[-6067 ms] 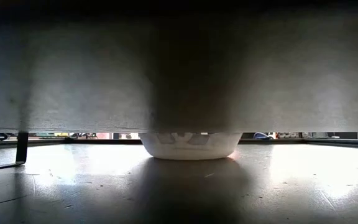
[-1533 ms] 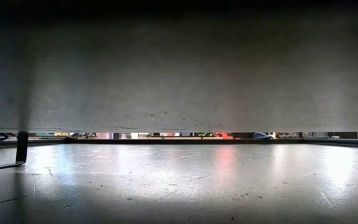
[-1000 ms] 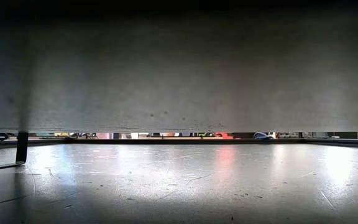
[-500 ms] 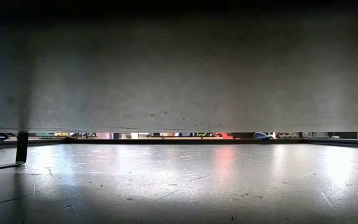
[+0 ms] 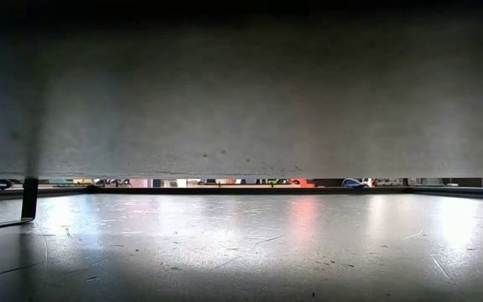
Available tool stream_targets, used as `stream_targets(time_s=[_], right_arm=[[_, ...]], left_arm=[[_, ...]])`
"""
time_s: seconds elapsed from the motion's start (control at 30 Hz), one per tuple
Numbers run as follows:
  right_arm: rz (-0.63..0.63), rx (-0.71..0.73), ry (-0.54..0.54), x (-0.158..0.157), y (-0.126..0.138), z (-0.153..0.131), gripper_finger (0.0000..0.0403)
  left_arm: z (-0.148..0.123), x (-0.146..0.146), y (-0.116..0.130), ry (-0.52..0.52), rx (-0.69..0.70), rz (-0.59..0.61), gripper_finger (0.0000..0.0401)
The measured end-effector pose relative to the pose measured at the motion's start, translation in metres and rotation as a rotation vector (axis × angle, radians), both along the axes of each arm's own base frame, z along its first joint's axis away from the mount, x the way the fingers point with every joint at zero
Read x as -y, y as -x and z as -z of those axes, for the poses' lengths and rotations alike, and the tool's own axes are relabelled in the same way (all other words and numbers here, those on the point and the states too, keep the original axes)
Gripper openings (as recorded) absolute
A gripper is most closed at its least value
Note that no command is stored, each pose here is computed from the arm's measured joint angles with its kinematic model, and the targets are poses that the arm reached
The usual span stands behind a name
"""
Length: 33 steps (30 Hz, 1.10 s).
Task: Place and stack bowls onto a shelf
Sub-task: Stack the large white bowl on top of the large white bowl on the shelf
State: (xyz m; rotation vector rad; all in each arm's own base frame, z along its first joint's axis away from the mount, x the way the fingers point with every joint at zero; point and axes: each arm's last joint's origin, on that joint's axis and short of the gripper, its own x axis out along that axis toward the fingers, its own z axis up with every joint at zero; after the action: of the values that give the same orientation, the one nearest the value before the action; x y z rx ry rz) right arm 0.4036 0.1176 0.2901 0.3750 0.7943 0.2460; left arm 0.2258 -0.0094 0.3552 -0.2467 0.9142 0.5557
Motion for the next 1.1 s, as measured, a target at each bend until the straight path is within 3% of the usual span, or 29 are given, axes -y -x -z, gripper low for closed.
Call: stream_targets(time_s=[0.13, 0.47, 0.7, 0.9, 1.1], right_arm=[[0.035, 0.036, 0.020, 0.006, 0.003, -0.012, 0.0155], [0.186, 0.134, 0.355, 0.003, 0.008, -0.017, 0.0148], [0.215, 0.149, 0.370, 0.001, 0.010, -0.020, 0.0150], [0.197, 0.061, 0.408, 0.004, 0.018, -0.017, 0.0148], [0.242, -0.015, 0.403, 0.018, 0.038, -0.032, 0.0138]], left_arm=[[0.000, 0.001, 0.000, -0.002, -0.001, 0.005, 0.0116], [0.000, 0.001, 0.000, 0.008, 0.006, -0.007, 0.0116], [0.000, 0.002, 0.000, 0.034, 0.027, -0.050, 0.0116], [0.000, 0.002, -0.001, 0.042, 0.039, -0.063, 0.0116], [-0.001, 0.003, -0.001, 0.021, 0.052, -0.066, 0.0116]])
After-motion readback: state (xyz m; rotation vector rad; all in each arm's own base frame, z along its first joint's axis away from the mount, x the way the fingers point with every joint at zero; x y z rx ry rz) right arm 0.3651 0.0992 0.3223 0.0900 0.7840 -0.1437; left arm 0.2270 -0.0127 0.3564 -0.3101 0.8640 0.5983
